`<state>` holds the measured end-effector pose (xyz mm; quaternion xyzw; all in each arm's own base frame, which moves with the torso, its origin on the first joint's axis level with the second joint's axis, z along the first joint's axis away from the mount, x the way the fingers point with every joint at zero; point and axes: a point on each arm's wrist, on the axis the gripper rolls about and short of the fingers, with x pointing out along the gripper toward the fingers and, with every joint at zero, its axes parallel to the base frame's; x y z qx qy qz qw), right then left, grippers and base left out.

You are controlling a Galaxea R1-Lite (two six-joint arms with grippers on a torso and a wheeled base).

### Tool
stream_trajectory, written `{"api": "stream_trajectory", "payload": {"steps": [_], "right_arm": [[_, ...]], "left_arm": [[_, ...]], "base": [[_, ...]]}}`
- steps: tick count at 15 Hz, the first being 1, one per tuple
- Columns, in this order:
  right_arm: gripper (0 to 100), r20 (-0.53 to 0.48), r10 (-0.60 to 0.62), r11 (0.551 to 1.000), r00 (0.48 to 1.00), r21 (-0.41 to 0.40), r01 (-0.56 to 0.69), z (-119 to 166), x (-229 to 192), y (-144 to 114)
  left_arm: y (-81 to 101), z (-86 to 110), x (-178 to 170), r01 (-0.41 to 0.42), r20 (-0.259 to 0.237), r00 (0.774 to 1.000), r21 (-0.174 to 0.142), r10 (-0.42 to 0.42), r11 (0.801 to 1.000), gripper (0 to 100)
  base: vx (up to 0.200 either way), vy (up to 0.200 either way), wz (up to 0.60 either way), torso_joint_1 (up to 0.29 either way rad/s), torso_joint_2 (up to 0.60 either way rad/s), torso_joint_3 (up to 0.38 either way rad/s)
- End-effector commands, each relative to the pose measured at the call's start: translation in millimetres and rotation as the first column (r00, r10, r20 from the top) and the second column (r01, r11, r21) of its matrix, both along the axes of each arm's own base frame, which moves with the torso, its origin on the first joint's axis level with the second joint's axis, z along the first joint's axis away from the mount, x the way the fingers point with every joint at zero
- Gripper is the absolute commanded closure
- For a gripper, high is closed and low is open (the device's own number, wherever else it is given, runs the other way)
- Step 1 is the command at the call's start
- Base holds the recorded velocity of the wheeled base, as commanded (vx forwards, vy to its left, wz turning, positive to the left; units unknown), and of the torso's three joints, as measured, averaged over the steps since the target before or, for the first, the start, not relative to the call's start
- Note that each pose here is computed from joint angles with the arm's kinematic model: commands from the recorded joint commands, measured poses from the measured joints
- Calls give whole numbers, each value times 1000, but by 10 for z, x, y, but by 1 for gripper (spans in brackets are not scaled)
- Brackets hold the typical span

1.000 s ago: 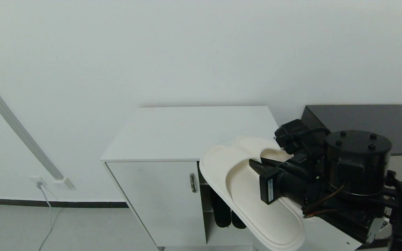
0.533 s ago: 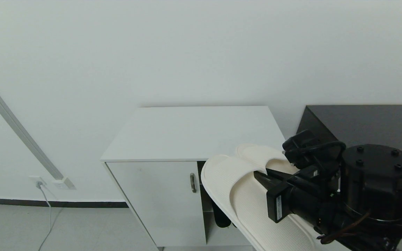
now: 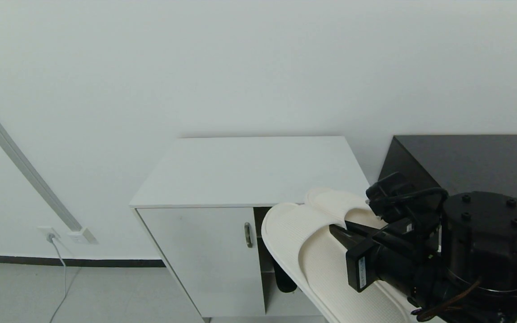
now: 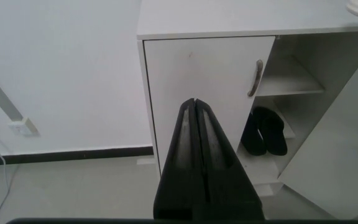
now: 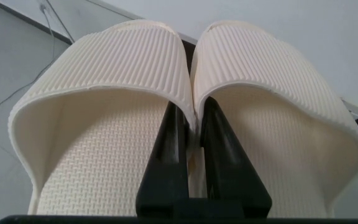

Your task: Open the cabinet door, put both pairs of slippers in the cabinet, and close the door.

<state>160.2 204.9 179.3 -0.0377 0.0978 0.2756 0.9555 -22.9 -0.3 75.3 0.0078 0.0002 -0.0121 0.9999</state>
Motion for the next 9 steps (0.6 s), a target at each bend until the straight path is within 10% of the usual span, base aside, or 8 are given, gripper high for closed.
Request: {"api": "stream_trajectory", "payload": {"steps": [1, 9], "right_arm": [[100, -4, 1, 1000, 1000, -5, -1, -18, 3, 5], [100, -8, 2, 1000, 1000, -12, -3, -38, -3, -2]], "left_arm": [[0, -1, 1, 0, -2, 1000, 0, 0, 1000, 100], [0, -1, 1, 0, -2, 1000, 0, 0, 1000, 100]], "base": [[0, 0, 0, 0, 0, 0], [0, 0, 0, -165, 389, 215]]}}
